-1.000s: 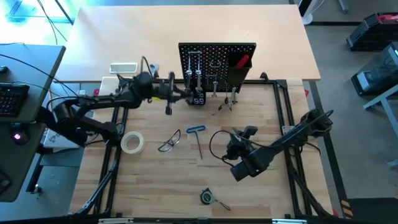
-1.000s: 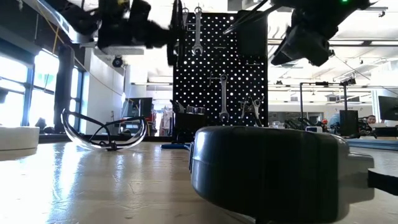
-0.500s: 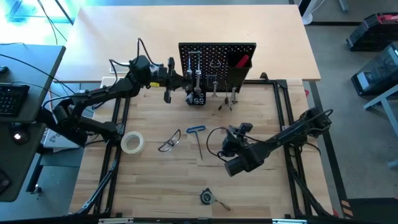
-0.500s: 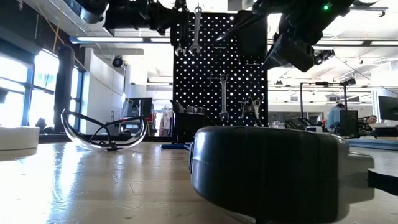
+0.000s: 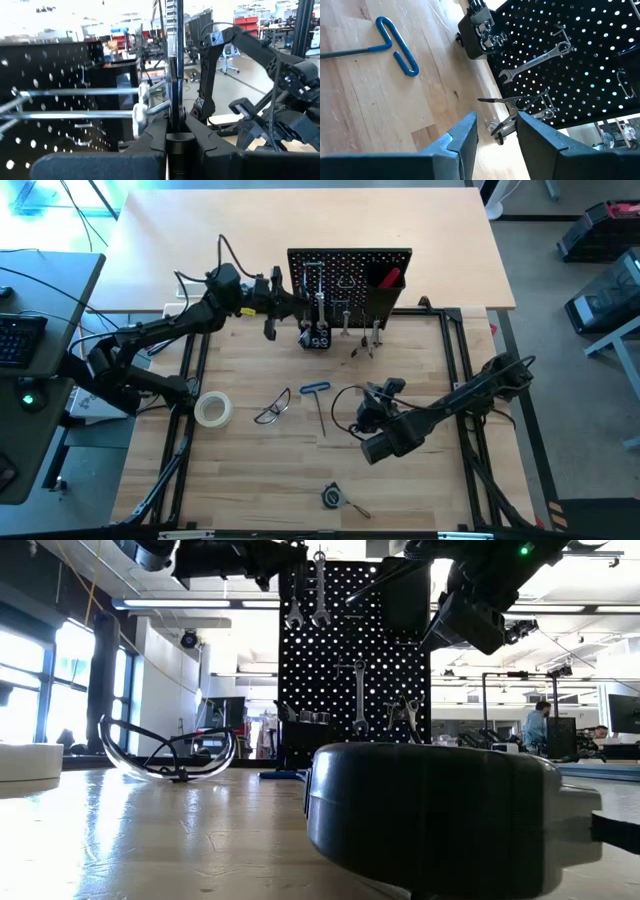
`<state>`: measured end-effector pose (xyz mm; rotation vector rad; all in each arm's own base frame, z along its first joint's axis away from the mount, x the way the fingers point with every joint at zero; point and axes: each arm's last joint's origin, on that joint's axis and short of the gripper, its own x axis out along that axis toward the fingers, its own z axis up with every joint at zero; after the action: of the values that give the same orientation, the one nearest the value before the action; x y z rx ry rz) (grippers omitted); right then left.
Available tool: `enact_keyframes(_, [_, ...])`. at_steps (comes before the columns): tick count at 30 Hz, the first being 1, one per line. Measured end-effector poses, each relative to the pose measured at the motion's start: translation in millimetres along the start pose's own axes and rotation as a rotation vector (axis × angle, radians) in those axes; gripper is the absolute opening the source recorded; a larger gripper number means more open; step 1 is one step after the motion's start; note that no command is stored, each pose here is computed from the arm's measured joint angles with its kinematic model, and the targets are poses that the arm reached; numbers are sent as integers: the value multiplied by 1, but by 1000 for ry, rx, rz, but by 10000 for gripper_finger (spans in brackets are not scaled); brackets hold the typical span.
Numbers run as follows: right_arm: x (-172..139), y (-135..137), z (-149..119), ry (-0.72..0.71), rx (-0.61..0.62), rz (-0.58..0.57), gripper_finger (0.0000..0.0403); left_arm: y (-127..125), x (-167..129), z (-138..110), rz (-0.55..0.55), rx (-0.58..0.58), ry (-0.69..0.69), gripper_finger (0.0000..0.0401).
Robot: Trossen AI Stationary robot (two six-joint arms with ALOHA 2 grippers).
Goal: Hang tools onto peg board
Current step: Hang the wire stripper onto the peg board
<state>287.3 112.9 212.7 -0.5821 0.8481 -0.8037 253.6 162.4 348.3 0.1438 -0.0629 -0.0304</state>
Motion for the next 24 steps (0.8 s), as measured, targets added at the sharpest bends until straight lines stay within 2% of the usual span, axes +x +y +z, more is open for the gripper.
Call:
enact_keyframes(5, [0, 0, 0, 0, 0, 0, 131, 6, 8, -8, 11, -32, 38, 17])
enact_keyframes(19, [0, 0, -1, 4, -29, -2, 131, 11, 7, -7, 107, -3, 30, 17])
enact_keyframes(24, [0, 0, 0, 2, -20, 0, 131, 12, 7, -8, 136, 19, 41, 40])
